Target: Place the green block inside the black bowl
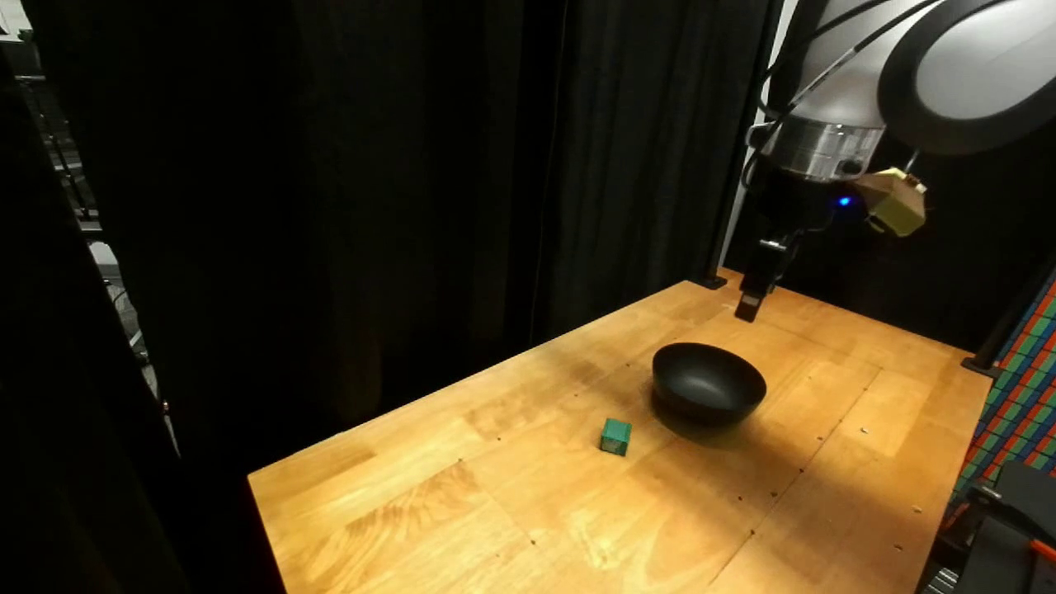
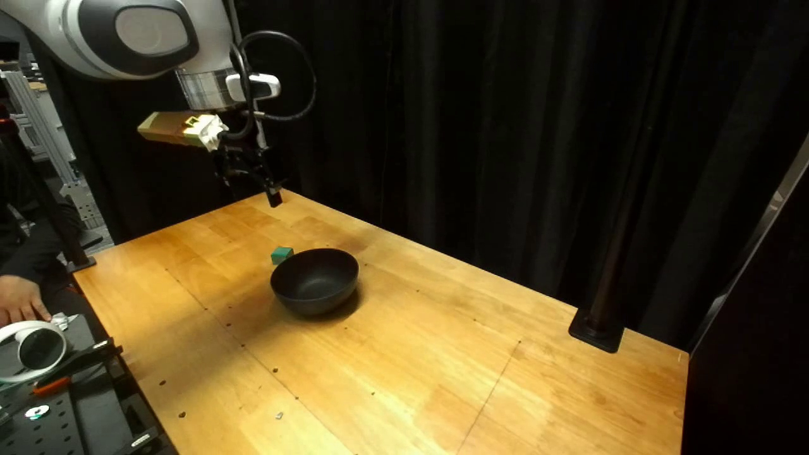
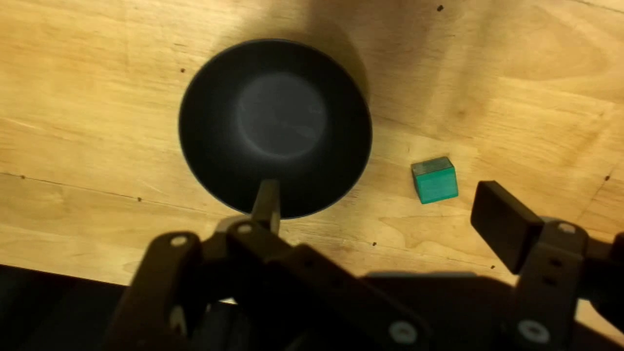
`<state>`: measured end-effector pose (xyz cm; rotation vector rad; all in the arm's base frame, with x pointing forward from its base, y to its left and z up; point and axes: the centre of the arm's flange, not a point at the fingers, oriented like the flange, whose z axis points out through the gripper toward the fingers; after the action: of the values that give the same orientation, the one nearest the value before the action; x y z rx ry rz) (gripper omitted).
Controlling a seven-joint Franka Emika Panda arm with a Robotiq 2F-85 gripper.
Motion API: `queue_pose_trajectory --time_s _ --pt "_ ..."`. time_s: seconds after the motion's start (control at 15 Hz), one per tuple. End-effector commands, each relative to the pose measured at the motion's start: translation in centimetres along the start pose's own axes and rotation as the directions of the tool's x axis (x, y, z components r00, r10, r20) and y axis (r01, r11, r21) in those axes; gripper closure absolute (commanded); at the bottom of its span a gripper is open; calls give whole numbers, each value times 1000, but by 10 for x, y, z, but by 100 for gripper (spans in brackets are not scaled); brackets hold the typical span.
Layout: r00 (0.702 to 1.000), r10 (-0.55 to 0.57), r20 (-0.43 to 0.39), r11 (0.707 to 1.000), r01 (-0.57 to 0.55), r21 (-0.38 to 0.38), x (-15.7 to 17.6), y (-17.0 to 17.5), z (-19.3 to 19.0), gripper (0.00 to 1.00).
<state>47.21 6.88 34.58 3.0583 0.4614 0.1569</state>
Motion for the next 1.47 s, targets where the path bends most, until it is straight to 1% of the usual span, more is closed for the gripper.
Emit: queue_pose_trajectory --time_s 0.0,0.33,0.4,0.6,0.67,0.73,1.0,1.2,1.4 --pt "999 5 -42 999 -4 38 31 -29 37 0" --pt "997 -14 -72 993 23 116 49 -74 75 0" --pt "995 -36 -89 994 45 104 52 -85 82 0" --pt "989 -83 -121 991 95 92 57 -103 104 0" --pt "985 -102 -140 991 112 70 58 -105 115 0" --pt "983 -115 -145 989 127 75 59 -106 122 0" --pt "973 -145 -179 987 154 36 61 -103 159 0" --pt "972 -156 -178 987 160 8 63 -96 187 0" --pt "973 -157 -169 987 159 -3 67 -94 207 0"
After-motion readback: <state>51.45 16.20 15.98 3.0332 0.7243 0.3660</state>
